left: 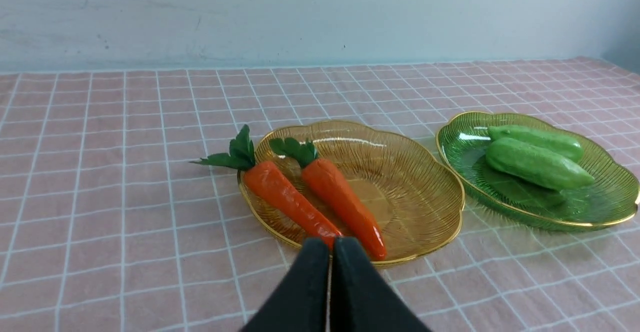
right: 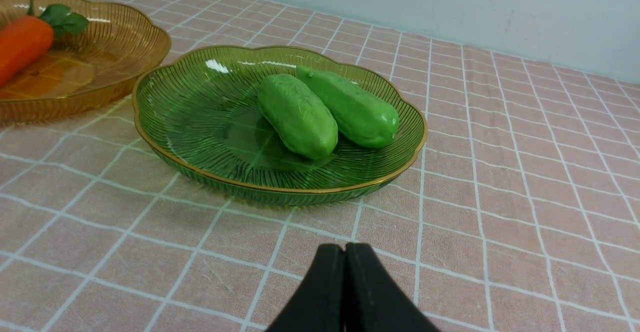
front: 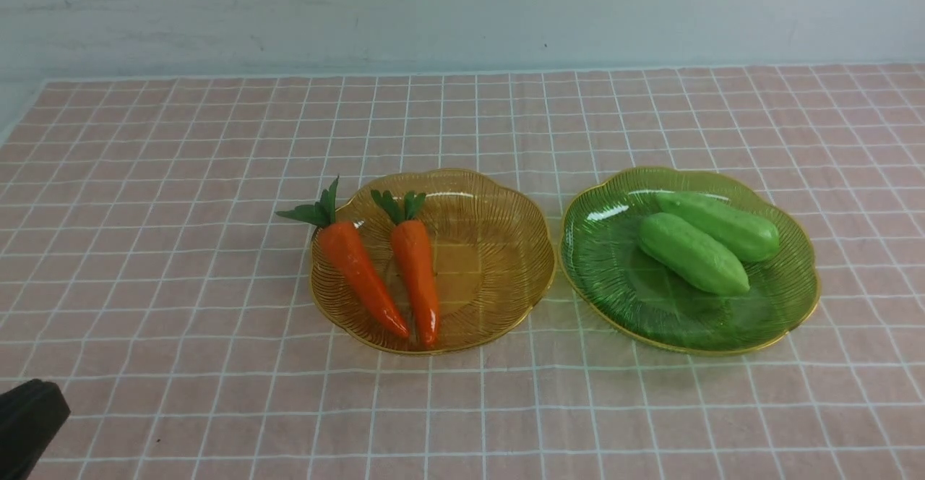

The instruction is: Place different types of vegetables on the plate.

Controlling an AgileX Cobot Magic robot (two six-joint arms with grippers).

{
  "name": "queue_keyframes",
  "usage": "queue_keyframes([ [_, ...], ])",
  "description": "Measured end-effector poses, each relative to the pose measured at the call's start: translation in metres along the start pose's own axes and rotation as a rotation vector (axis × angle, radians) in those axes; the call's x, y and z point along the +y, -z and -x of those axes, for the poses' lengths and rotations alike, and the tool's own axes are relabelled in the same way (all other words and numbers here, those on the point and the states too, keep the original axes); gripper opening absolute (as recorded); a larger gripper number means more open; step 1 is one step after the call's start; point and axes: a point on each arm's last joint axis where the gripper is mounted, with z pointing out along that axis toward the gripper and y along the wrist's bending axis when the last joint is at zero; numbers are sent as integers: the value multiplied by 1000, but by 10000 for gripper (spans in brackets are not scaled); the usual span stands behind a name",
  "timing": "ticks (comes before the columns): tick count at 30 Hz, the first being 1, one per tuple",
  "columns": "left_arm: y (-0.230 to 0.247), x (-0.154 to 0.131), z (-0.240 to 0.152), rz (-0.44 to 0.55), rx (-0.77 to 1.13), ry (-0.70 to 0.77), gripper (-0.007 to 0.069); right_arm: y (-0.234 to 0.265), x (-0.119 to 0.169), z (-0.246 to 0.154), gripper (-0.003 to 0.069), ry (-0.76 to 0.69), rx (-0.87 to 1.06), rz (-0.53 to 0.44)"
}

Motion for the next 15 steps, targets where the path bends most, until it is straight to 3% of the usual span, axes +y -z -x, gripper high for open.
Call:
queue_keyframes([
  [5, -14, 8, -29, 18, 35, -95, -3, 0, 0, 0, -15, 0, 1, 0],
  [15, -21, 25, -90, 131, 32, -139, -3, 0, 0, 0, -15, 0, 1, 0],
])
